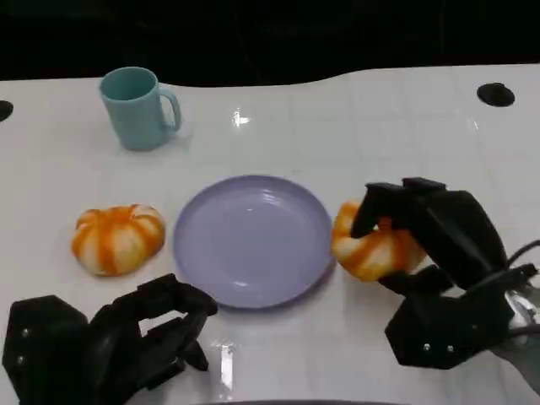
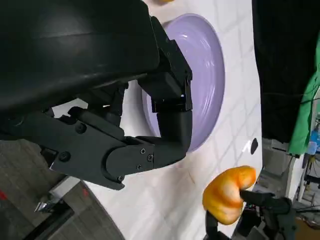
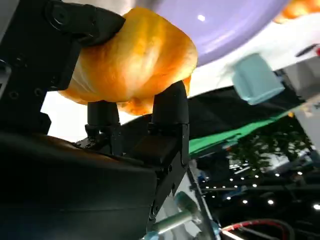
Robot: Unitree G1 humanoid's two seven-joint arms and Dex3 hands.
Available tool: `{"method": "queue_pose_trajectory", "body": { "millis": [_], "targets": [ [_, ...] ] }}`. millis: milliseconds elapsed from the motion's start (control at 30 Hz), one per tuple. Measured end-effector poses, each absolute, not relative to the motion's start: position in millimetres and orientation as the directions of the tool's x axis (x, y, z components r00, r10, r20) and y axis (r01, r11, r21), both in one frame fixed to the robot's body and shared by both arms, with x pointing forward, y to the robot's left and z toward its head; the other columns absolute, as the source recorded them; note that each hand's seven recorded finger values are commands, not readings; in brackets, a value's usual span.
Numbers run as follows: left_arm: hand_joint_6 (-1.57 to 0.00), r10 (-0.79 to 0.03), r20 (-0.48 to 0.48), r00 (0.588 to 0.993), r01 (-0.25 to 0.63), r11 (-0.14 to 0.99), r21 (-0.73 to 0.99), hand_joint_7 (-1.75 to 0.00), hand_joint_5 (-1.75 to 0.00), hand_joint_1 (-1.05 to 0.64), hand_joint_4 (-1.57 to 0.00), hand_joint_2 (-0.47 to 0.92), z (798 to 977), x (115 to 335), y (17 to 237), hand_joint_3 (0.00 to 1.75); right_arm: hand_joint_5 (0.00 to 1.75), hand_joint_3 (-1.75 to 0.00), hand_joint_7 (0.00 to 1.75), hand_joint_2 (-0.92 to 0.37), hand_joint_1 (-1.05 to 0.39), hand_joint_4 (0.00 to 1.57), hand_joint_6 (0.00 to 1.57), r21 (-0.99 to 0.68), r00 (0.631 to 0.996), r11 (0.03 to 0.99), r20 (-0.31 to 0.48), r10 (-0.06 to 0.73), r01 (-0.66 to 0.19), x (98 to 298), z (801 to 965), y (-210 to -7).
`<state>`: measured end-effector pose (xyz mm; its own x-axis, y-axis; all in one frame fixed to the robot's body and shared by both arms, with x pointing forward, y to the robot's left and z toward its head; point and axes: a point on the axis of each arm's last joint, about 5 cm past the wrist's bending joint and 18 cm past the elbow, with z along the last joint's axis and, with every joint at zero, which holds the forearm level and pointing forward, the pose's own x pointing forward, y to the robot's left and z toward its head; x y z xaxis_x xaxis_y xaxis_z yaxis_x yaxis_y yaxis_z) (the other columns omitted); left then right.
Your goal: Grasp the bread from the table and place it into the plate.
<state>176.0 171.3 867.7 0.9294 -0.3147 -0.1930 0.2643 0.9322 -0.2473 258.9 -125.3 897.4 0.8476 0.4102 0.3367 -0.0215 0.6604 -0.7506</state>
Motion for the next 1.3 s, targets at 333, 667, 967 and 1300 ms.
{"method": "queue_pose_trajectory", "body": {
  "millis": [333, 667, 967, 1300],
  "targets": [
    [-0.71, -0.314, -0.196, 0.929, 0.263, 0.932, -0.247, -1.23, -1.7, -0.42, -0.66, 0.85, 867.5, 175.4, 171.7, 0.53, 1.75, -1.47, 1.6, -0.23, -0.04, 1.0, 0.82, -0.726, 0.807, 0.681, 0.341, 0.481, -0.1, 268.6, 905.8, -90.8],
    [-0.72, -0.314, -0.196, 0.929, 0.263, 0.932, -0.248, -1.23, -1.68, -0.42, -0.68, 0.85, 867.4, 174.8, 171.5, 0.5, 1.75, -1.38, 1.74, -0.3, -0.05, 0.94, 0.7, -0.729, 0.785, 0.651, 0.27, 0.557, -0.211, 284.7, 906.8, -50.9],
    [-0.71, -0.315, -0.199, 0.928, 0.263, 0.932, -0.25, -1.23, -1.68, -0.42, -0.67, 0.87, 867.7, 174.0, 171.1, 0.47, 1.53, -0.88, 0.78, -0.47, -0.16, 0.74, 0.82, -0.717, 0.795, 0.636, 0.192, 0.575, -0.287, 287.4, 900.3, -34.9],
    [-0.72, -0.309, -0.198, 0.93, 0.258, 0.934, -0.247, -1.21, -1.67, -0.42, -0.67, 0.87, 868.5, 174.1, 170.4, 0.46, 0.37, -0.17, 0.01, -0.92, -0.54, 0.23, 0.48, -0.817, 0.76, 0.458, 0.037, 0.649, -0.351, 292.7, 905.1, -38.0]
  ]
}}
